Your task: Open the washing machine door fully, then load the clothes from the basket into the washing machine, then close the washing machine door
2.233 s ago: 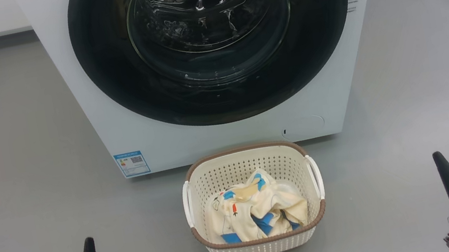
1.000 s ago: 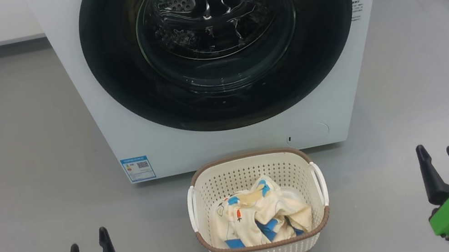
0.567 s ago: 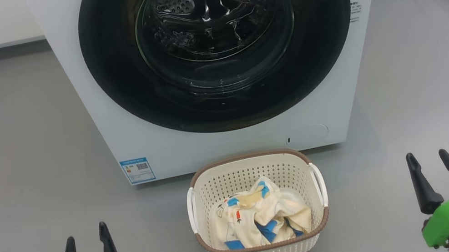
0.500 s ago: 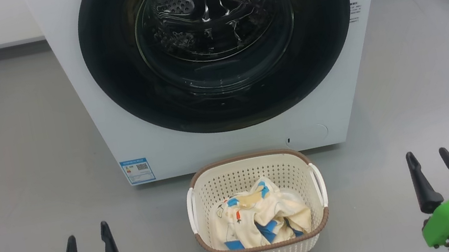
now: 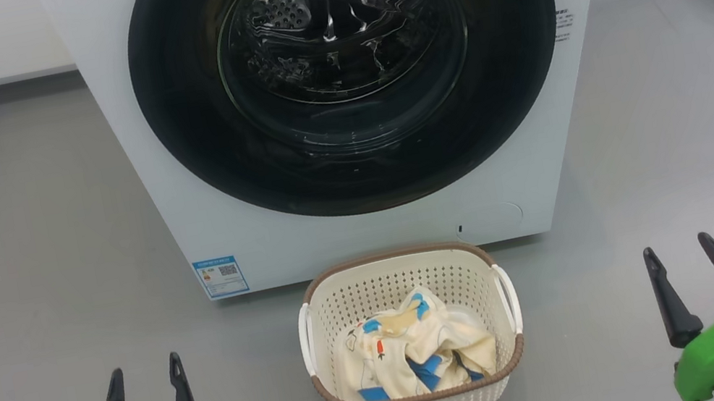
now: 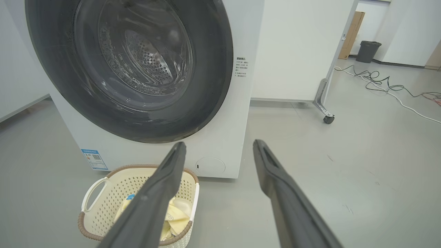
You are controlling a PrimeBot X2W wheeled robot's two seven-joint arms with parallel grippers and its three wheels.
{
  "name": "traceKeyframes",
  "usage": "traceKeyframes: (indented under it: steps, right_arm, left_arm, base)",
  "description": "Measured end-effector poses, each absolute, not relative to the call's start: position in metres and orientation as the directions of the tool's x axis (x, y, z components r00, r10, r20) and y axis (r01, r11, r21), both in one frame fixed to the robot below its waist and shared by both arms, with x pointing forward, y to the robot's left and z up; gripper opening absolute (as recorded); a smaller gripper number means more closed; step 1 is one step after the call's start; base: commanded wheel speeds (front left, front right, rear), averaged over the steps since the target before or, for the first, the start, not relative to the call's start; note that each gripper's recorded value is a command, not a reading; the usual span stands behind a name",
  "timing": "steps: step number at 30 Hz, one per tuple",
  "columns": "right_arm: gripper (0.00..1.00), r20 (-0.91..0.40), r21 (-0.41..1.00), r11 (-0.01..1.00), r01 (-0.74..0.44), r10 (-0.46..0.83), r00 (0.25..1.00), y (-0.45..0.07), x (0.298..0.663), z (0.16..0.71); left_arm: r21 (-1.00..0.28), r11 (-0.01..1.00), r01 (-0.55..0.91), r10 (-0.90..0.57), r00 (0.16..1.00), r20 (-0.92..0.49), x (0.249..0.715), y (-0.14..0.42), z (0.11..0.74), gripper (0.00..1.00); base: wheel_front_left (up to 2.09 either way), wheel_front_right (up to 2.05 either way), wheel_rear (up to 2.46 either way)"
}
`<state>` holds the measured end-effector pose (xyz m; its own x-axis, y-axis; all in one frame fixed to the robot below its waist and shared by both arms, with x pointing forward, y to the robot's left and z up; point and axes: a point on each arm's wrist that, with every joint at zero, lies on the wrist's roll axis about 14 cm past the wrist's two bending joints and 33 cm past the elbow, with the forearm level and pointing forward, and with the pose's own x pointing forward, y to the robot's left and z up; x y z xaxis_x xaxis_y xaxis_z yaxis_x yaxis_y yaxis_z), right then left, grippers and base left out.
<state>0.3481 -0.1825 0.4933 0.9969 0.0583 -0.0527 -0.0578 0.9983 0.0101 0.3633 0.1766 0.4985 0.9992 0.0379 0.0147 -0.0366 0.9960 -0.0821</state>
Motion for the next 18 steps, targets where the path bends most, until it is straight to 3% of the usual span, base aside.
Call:
traceKeyframes:
  steps: [9, 18]
  right_arm:
    - [1.0, -0.027, -0.109, 0.991, -0.074, 0.072, 0.997, -0.1806, 0.346, 0.4993]
    - [1.0, -0.027, -0.108, 0.992, -0.067, 0.064, 0.998, -0.1831, 0.3457, 0.4984]
  left_arm:
    - [0.038, 0.999, -0.013, 0.011, 0.998, 0.058, 0.3614, 0.1723, 0.5051, 1.0]
    - [0.041, 0.999, -0.015, 0.013, 0.998, 0.054, 0.3632, 0.1715, 0.5039, 1.0]
  base:
    - [0.0, 0.0, 0.0]
    - [0.0, 0.0, 0.0]
